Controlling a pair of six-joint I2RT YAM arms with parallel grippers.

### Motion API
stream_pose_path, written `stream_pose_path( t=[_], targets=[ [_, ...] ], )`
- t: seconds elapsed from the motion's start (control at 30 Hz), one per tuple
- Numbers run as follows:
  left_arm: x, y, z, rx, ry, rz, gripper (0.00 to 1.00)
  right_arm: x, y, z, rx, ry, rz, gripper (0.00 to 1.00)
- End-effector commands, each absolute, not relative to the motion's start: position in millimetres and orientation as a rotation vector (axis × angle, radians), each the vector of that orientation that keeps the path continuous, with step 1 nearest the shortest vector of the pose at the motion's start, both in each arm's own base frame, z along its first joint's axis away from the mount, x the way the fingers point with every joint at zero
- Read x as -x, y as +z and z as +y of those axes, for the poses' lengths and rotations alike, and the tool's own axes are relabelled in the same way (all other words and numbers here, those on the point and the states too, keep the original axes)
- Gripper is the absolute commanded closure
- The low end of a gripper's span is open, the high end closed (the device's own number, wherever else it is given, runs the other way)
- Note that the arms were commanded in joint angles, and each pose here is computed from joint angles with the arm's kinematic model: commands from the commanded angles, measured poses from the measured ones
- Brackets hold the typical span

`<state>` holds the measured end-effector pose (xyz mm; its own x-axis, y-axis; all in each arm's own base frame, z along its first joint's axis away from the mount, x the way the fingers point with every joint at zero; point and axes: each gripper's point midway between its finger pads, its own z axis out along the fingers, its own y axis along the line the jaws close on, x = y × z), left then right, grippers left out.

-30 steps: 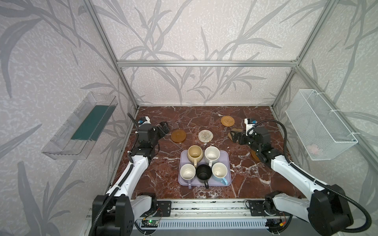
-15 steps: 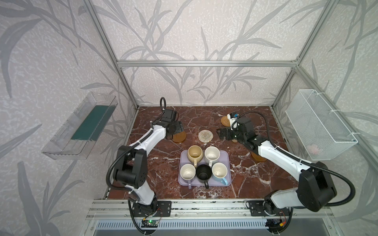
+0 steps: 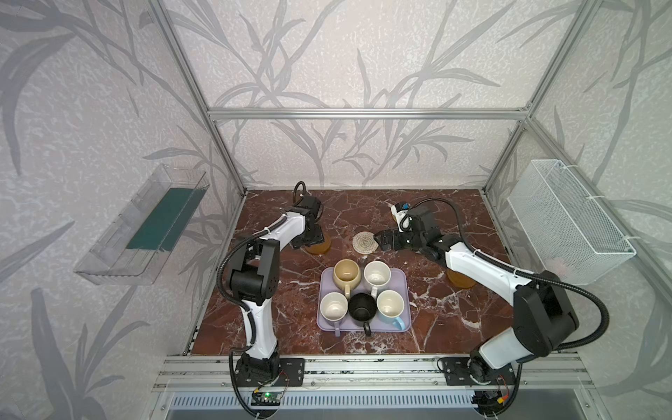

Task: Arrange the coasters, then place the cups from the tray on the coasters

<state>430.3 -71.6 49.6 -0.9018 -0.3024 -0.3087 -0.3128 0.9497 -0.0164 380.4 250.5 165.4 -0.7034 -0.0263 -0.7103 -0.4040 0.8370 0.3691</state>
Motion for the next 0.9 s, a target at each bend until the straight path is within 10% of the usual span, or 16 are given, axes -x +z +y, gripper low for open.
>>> stream_pose_path(
  t=[0.0,0.87],
  targets=[
    [-427,43,-65,0.463,0.097,2.829,0.28,-384,170,257,0.295,0.693,2.288,0.01],
    [-453,22,-40,0.539,0.13,2.85,0.44,-384,158,255,0.288,0.674,2.311,0.01]
  ],
)
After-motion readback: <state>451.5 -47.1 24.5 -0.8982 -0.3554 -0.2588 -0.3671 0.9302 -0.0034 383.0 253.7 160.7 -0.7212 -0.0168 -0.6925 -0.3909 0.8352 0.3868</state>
